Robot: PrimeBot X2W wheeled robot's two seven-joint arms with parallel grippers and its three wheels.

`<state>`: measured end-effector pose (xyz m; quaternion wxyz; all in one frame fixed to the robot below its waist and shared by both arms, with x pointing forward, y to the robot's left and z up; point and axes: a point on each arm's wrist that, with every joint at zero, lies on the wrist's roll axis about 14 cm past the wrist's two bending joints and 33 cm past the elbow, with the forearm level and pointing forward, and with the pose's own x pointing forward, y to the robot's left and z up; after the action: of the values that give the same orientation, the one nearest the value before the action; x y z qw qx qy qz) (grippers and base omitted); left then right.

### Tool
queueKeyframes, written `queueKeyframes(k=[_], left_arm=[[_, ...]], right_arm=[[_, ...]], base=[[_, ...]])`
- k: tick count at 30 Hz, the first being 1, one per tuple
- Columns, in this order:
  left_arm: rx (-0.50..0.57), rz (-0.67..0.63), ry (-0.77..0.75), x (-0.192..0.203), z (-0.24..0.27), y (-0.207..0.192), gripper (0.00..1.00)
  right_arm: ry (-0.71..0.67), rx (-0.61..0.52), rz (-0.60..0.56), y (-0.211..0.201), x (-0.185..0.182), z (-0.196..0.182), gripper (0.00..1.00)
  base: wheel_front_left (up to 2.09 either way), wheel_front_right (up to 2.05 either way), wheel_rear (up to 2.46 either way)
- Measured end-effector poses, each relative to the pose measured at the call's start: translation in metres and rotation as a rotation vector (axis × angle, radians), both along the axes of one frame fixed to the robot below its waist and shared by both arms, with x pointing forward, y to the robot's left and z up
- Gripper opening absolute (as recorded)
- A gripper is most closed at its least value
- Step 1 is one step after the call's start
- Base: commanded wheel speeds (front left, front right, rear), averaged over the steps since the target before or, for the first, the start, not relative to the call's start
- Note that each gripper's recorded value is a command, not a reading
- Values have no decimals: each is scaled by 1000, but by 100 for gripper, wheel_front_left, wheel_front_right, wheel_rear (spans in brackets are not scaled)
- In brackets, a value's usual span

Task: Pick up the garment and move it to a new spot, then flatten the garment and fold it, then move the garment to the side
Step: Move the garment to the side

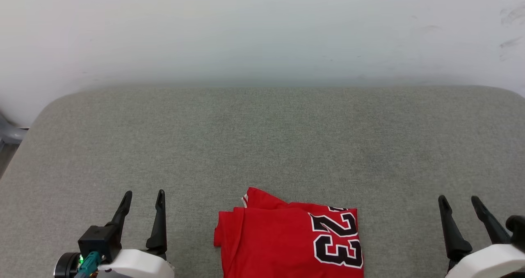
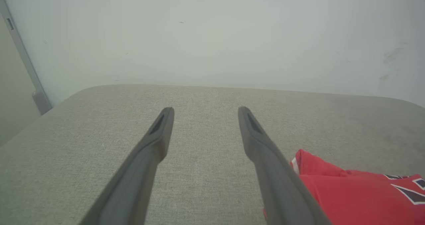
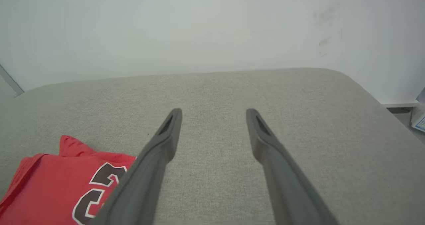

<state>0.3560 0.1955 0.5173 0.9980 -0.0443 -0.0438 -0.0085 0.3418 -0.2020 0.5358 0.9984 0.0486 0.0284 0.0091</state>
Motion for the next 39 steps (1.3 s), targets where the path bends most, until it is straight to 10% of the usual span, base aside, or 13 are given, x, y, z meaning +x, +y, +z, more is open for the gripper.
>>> queueKeyframes(k=[16, 32, 33, 35, 39], left_arm=[[11, 9, -1, 20, -1, 5, 100], [3, 39, 34, 32, -15, 15, 100], [2, 38, 34, 33, -15, 14, 100], [0, 38, 32, 34, -15, 13, 100], [-1, 33, 27, 34, -14, 11, 100]], right_arm=[[683, 351, 207, 56, -14, -130, 100], [937, 459, 354, 115, -9, -183, 100], [945, 455, 360, 117, -9, -184, 79], [949, 452, 366, 118, -8, -185, 1], [933, 431, 381, 119, -6, -180, 0]], base=[[0, 0, 0], [0, 0, 0], [0, 0, 0], [0, 0, 0], [0, 0, 0]])
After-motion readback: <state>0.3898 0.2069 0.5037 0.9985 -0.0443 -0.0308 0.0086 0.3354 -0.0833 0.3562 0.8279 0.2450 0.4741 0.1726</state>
